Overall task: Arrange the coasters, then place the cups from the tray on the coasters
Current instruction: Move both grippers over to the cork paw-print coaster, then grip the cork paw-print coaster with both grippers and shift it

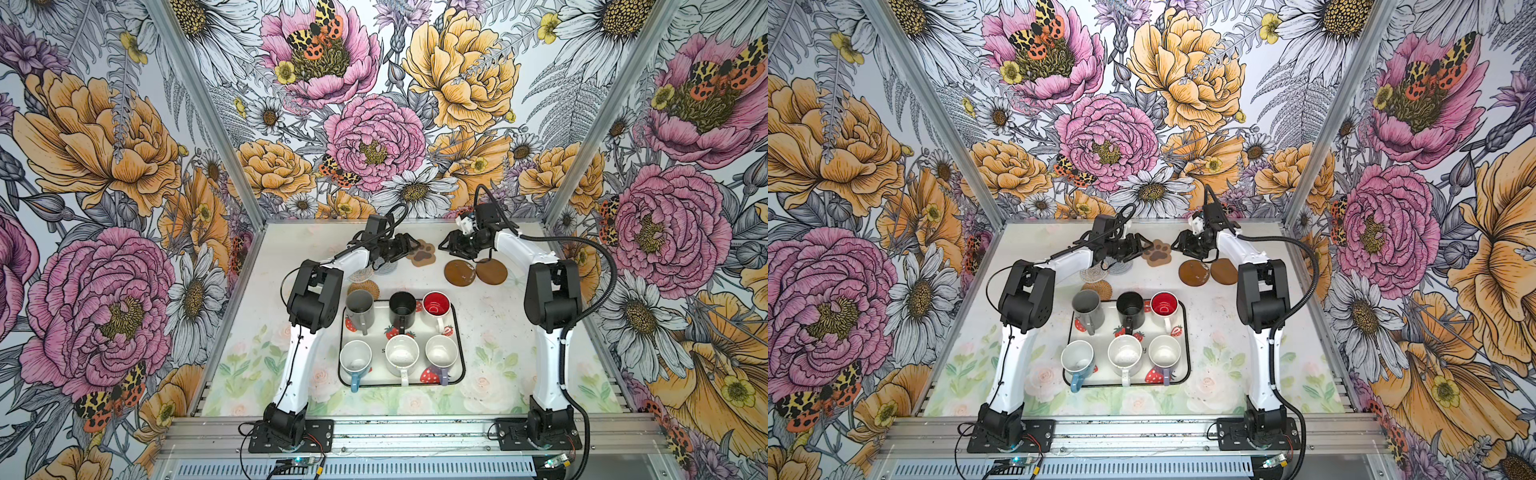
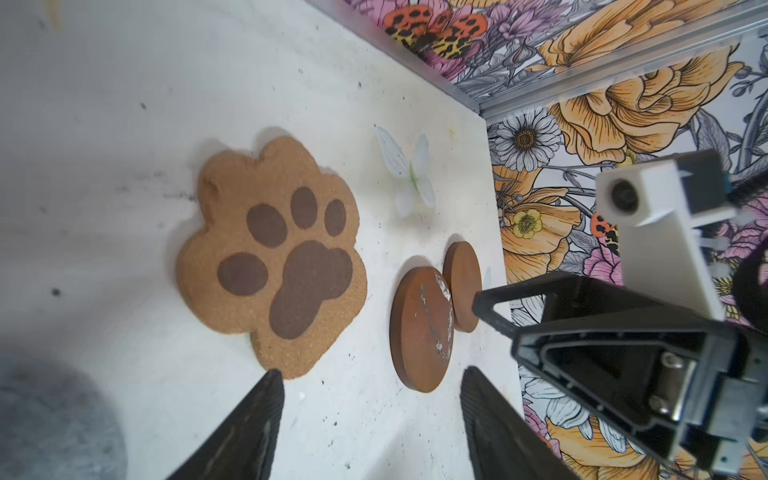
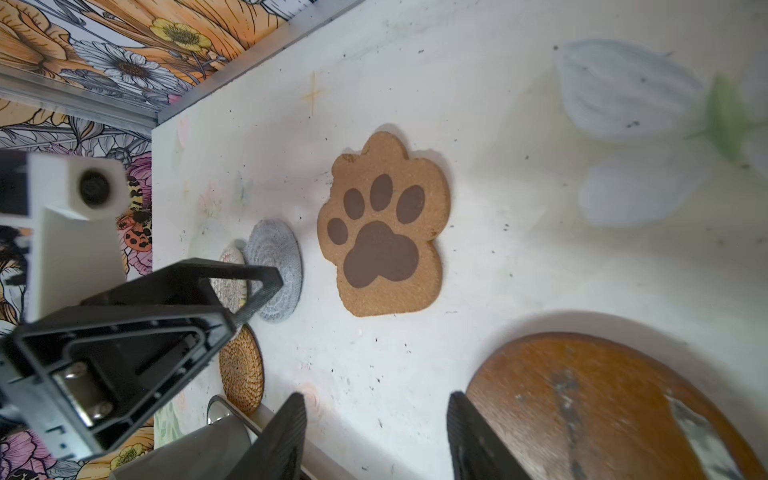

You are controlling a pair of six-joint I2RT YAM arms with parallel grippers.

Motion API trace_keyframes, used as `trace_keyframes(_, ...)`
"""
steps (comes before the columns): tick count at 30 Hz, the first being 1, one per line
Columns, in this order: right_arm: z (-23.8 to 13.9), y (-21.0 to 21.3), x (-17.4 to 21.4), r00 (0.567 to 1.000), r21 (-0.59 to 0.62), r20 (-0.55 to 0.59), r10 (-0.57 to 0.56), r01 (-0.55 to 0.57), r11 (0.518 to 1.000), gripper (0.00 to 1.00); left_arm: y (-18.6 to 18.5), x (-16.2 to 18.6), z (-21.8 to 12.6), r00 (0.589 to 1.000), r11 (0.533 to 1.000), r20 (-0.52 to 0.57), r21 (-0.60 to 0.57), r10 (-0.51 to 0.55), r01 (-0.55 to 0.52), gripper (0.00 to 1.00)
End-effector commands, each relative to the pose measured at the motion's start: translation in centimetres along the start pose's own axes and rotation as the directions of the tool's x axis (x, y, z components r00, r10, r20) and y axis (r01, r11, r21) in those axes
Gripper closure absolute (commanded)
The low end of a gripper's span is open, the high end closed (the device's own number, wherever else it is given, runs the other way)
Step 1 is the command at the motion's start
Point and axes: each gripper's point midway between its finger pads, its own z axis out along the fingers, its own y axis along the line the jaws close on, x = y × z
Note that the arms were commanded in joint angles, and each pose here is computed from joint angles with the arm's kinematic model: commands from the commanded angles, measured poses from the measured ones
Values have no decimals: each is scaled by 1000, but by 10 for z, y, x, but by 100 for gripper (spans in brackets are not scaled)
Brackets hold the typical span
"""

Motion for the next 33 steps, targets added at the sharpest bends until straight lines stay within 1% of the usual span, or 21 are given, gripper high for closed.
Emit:
trace_keyframes(1,11,3,-16,999,-5,26,19,-19,1000,43,25,-4,5,999,995,-24,-88,37,-39,31)
trace_keyframes(5,25,0,-29,999,5,44,30,-31,1000,43,37,-18,6,999,993,-3,-109,39,-39,31)
trace_keyframes(10,41,-7,-43,997,3,62,52,-52,999,42,55,-28,9,1000,993,15,-120,14,-12,31)
trace_keyframes(18,59,-5,-64,994,-44,89,68,-65,997,41,65,-27,16,1000,992,14,-128,7,-6,31)
trace_keyframes(23,76,2,-74,994,-129,79,79,-68,989,41,72,-25,20,1000,991,16,-131,-5,7,31)
trace_keyframes(29,87,-4,-79,992,-141,88,87,-74,987,40,76,-23,26,1000,993,17,-117,-20,22,31)
trace_keyframes(33,93,-8,-78,992,-147,86,94,-80,986,40,73,-22,30,999,996,24,-81,-39,41,31)
